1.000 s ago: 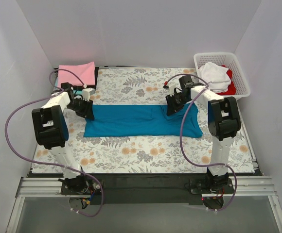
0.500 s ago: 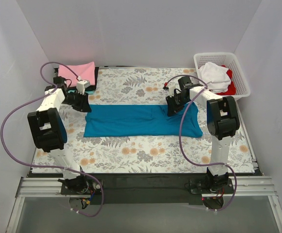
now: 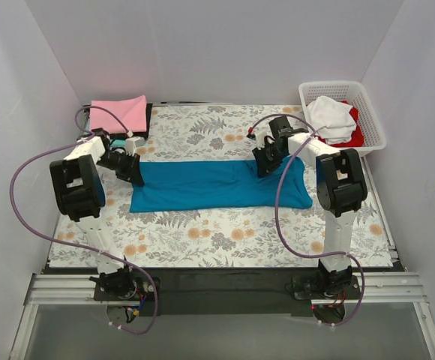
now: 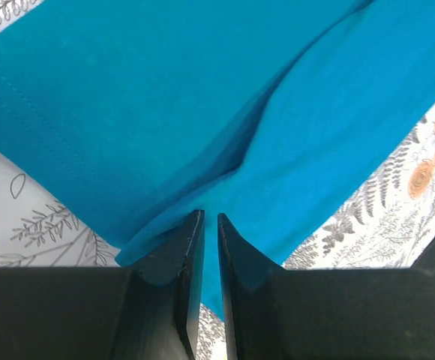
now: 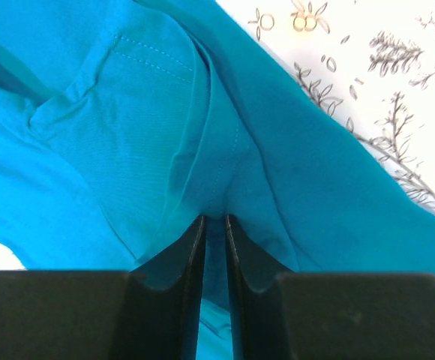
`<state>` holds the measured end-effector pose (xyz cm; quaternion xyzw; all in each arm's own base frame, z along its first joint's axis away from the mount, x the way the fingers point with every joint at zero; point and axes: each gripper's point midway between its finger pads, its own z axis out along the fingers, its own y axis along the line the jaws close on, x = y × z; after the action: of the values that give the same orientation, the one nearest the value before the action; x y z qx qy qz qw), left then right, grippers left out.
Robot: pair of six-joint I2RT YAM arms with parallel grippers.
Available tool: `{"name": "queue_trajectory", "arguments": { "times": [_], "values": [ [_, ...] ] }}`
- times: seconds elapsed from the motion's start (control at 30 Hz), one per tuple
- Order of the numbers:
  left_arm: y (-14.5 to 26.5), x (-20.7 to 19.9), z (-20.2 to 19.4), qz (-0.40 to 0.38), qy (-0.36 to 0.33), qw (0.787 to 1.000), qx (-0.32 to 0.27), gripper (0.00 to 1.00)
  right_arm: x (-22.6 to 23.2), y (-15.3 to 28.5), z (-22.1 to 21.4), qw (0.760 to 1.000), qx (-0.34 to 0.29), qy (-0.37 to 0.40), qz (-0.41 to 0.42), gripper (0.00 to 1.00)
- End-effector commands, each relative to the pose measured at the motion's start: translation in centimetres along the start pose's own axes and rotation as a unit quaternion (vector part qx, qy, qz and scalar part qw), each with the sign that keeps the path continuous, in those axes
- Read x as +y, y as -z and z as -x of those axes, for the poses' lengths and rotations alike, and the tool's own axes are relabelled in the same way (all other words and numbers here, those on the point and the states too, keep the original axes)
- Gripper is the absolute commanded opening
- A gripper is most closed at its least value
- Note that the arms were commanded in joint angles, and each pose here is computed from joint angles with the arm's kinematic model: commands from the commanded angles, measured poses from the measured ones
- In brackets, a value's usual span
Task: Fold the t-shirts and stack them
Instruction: Fold the tshirt
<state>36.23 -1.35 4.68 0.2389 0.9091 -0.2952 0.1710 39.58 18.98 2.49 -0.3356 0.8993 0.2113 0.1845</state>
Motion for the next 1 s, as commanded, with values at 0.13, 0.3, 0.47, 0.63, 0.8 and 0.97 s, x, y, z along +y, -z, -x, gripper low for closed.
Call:
{"name": "queue_trajectory", "arguments": {
  "times": [0.13, 0.3, 0.47, 0.63, 0.8, 0.97],
  "values": [
    [-0.3, 4.1, 2.0, 0.075, 0.021, 0.997, -0.02, 0.12, -3.4, -1.9, 0.9, 0.991, 0.033, 0.084, -0.102, 0.24],
    [-1.4, 5.4, 2.7, 0.085, 0.066, 0.994, -0.036, 0.15, -5.2, -3.6, 3.4, 0.979, 0.033, 0.136, -0.148, 0.24],
    [0.2, 3.4, 4.4, 0.065, 0.043, 0.994, -0.073, 0.19, -7.5, -4.3, 8.1, 0.964, -0.006, 0.172, -0.205, 0.27],
    [2.7, 0.2, 6.3, 0.09, -0.063, 0.989, -0.102, 0.21, -8.7, -2.7, 13.7, 0.943, -0.072, 0.195, -0.26, 0.39],
    [0.7, -3.5, 6.5, 0.134, -0.193, 0.97, -0.058, 0.22, -6.7, 2.7, 18.0, 0.935, -0.142, 0.186, -0.267, 0.54],
    [-3.2, -4.3, 5.0, 0.171, -0.248, 0.953, 0.013, 0.03, -4.4, 6.7, 18.6, 0.934, -0.175, 0.177, -0.256, 0.66]
  ]
}}
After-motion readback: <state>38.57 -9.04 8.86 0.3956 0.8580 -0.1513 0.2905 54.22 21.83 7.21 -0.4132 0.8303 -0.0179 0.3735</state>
